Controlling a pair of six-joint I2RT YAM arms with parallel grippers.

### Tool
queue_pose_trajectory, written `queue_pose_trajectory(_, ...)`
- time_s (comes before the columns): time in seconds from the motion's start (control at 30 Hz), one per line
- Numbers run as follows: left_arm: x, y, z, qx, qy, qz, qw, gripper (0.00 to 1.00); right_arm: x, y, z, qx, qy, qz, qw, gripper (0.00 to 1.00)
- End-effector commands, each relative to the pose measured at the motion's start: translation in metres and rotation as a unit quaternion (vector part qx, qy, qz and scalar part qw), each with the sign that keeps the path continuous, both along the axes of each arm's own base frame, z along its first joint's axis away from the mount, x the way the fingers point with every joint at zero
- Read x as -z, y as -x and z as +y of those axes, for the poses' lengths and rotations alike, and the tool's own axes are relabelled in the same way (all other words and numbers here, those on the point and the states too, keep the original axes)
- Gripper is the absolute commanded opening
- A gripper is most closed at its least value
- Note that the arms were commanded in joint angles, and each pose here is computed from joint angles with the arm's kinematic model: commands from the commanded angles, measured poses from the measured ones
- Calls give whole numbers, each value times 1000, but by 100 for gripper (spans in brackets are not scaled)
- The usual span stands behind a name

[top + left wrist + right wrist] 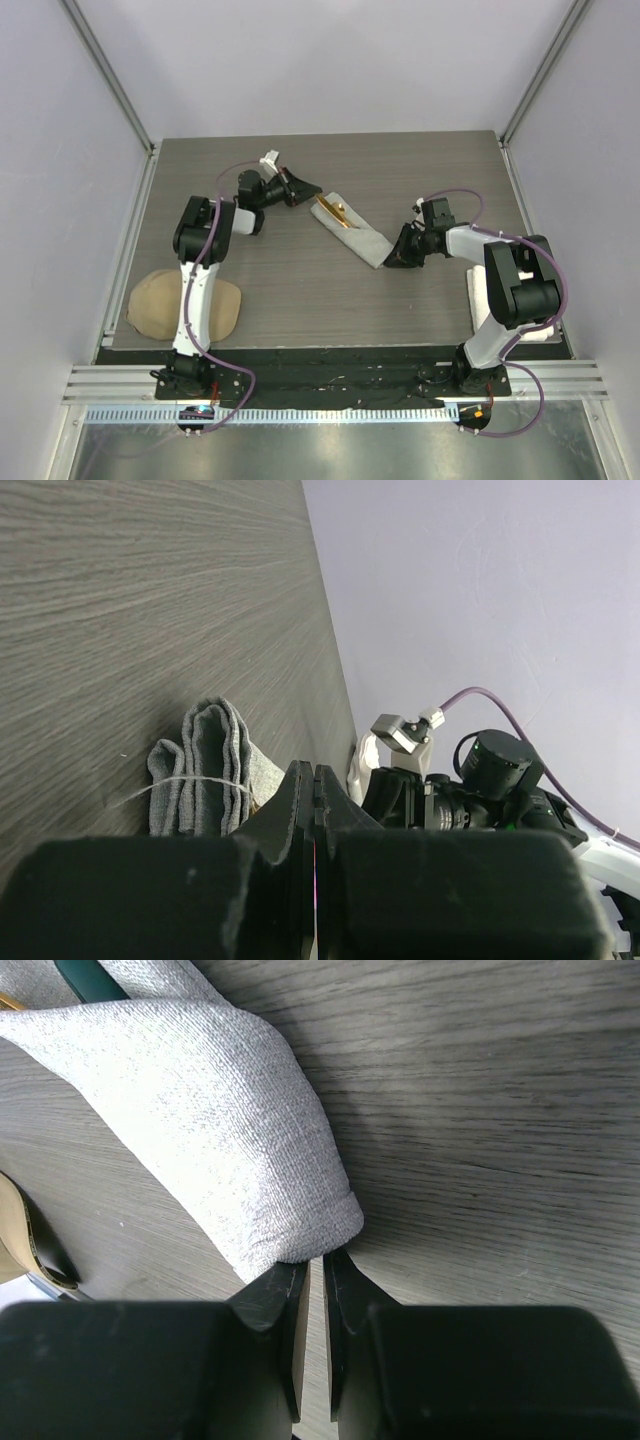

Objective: Fold the napkin into a case and place the utensils inside
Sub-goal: Insert the knife into the folded napkin.

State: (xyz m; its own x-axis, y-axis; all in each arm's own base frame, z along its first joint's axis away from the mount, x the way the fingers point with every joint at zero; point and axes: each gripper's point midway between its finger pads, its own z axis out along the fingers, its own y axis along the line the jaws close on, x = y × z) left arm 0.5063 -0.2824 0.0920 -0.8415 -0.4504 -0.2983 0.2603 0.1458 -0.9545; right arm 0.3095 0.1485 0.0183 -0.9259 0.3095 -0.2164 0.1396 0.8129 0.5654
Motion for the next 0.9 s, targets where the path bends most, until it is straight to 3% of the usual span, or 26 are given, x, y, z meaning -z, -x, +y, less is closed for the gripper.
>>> queue_pose_trajectory(0.0,0,11,-13,14,4,-17,1000,0,-3,-7,3,-2,4,-14,1000,17)
queue_pose_trajectory(0.73,22,33,-25,27,-10,-1,1000,0,0,-1,3,-3,1,-9,1000,16)
queue_pose_trajectory(0.87,21,31,-24,25,-17,0,1000,5,-6,0,4,-4,-1,-16,1000,17)
